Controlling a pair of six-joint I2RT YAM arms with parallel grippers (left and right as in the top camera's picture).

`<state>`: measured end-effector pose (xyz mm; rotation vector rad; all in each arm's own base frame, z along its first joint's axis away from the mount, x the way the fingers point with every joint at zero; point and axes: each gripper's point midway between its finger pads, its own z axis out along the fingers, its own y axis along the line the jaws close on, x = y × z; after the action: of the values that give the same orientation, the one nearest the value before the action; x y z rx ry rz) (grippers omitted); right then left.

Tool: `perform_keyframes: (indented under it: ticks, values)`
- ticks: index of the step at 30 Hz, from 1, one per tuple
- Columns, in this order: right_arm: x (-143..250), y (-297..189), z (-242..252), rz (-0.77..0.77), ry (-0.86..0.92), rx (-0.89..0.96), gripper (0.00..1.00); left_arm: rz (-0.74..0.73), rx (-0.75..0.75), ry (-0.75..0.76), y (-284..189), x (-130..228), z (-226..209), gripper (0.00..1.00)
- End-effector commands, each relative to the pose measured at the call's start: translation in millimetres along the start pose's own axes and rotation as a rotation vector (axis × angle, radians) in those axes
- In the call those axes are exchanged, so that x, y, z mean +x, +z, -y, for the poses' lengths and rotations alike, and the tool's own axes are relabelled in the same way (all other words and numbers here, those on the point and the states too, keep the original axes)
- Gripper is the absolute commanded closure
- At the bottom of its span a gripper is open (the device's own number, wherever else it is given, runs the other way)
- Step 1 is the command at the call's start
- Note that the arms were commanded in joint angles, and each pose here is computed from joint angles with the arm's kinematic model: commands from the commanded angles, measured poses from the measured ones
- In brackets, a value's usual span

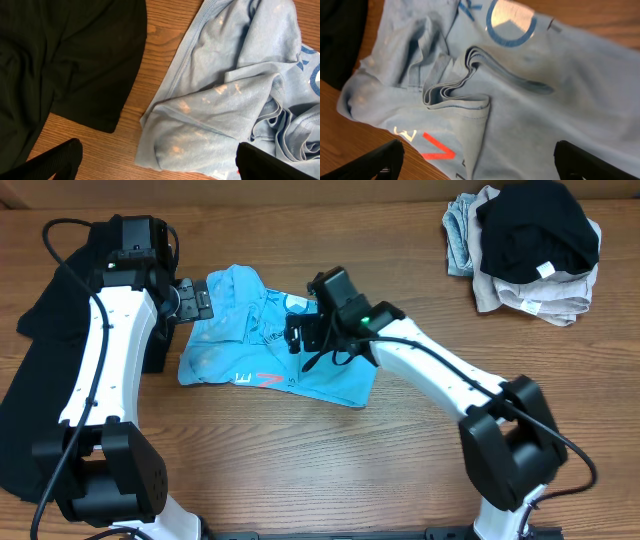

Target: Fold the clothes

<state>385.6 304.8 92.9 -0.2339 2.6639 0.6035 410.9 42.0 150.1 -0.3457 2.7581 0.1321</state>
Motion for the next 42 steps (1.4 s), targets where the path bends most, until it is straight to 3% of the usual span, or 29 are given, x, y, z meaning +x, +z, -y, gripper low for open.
perform_keyframes:
  ticks: [1,6,8,15,27,33,38,40,42]
  values:
    - [-19.0,-26.2,-7.8,0.063,-0.041,-0.027,0.07,0.036,-0.001,0.014,-11.9,-7.6,-3.1,0.00]
    - [-2.5,-0.3,-16.3,0.032,-0.117,-0.043,0.40,0.036,-0.001,0.014,-11.8,-7.6,-3.1,0.00]
    - [6.2,14.5,-21.0,0.013,-0.151,-0.047,0.47,0.037,-0.001,0.014,-11.8,-7.9,-3.0,0.00]
    - [24.6,48.3,-16.4,-0.038,-0.160,-0.031,0.48,0.039,-0.001,0.013,-11.8,-8.4,-3.0,0.00]
    - [22.0,62.5,-3.6,-0.016,-0.154,0.022,0.48,0.035,-0.002,0.013,-11.5,-7.6,-3.3,0.00]
    - [18.7,64.1,-5.5,0.000,-0.157,0.013,0.71,0.033,-0.002,0.014,-11.2,-6.9,-3.4,0.00]
    - [18.8,65.2,-5.2,0.000,-0.157,0.014,0.79,0.033,-0.002,0.014,-11.1,-7.0,-3.3,0.00]
    - [19.0,65.3,-5.1,-0.001,-0.156,0.014,0.93,0.033,-0.002,0.014,-11.1,-6.9,-3.4,0.00]
    - [20.6,65.4,-7.6,-0.008,-0.157,0.001,0.96,0.033,-0.002,0.014,-11.1,-6.9,-3.4,0.00]
